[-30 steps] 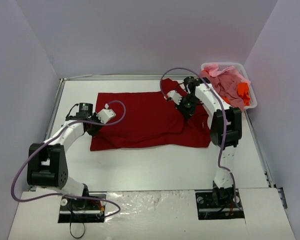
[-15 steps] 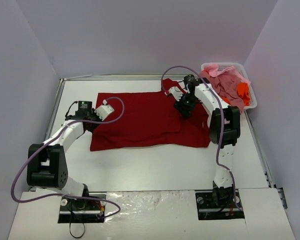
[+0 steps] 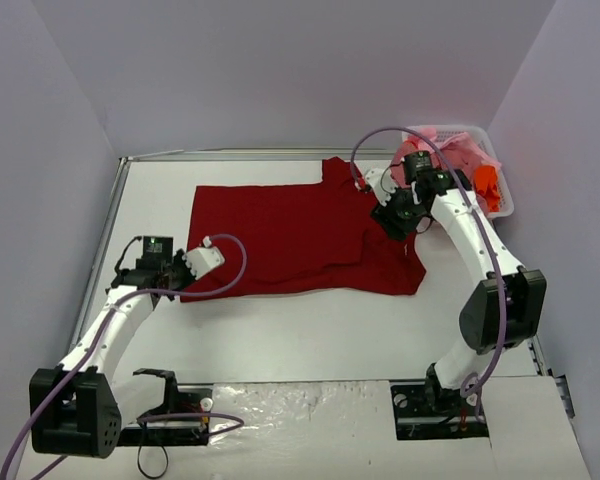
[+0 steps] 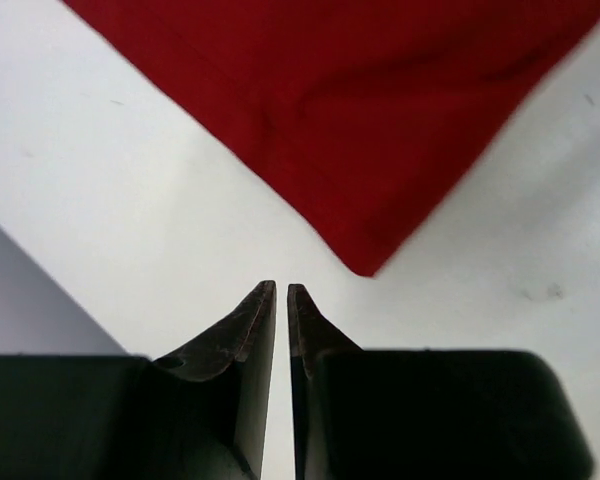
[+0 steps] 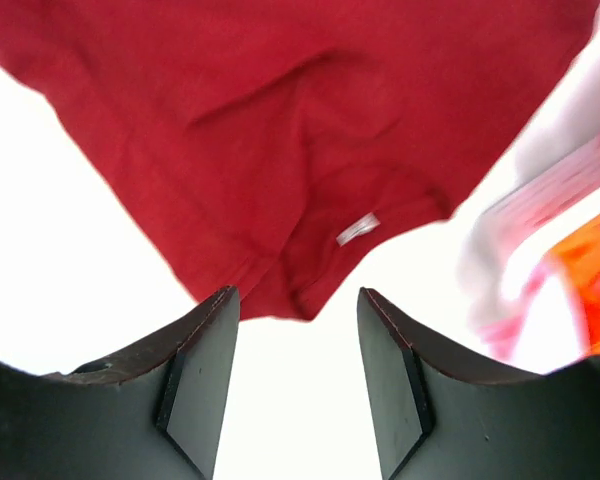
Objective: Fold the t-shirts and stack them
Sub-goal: Fold the flattened tshirt in 1/3 of the way
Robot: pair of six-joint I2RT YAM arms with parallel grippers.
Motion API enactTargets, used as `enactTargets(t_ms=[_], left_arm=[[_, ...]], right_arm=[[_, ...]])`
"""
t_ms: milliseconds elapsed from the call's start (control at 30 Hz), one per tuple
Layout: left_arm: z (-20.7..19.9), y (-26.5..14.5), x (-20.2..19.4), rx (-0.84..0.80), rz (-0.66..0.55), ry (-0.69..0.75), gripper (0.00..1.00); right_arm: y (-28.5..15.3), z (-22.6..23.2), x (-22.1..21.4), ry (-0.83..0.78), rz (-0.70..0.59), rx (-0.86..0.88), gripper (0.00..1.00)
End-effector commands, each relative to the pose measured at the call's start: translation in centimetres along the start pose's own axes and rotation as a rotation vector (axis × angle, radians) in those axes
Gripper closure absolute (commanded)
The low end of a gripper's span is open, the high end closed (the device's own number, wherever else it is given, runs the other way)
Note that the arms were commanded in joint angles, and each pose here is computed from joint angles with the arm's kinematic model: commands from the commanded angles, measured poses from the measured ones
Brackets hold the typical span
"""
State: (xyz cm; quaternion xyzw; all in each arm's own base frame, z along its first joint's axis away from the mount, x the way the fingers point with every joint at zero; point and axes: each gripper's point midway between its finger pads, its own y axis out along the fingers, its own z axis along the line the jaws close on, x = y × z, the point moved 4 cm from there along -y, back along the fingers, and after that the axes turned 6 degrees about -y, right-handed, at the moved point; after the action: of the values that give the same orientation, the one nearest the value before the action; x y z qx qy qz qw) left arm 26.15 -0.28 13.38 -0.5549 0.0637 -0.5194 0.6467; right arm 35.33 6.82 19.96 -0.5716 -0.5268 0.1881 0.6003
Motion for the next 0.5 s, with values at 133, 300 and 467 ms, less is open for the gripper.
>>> enactTargets(t_ms=[133, 300, 467], left_arm=[[-4.0, 0.0, -2.7, -0.143, 0.010, 0.090, 0.90], [-4.6, 0.7, -2.9, -0.183, 0.009, 0.098, 0.90], [-5.1, 1.9, -3.4, -0.204, 0.010, 0.121, 0.90]], right_arm=[[1.7, 3.2, -4.9, 0.138, 0.023, 0.103, 0.53], [3.5, 3.7, -5.7, 0.201, 0.004, 0.148, 0.54], [4.0, 3.1, -6.3, 0.236, 0.013, 0.154, 0.54]])
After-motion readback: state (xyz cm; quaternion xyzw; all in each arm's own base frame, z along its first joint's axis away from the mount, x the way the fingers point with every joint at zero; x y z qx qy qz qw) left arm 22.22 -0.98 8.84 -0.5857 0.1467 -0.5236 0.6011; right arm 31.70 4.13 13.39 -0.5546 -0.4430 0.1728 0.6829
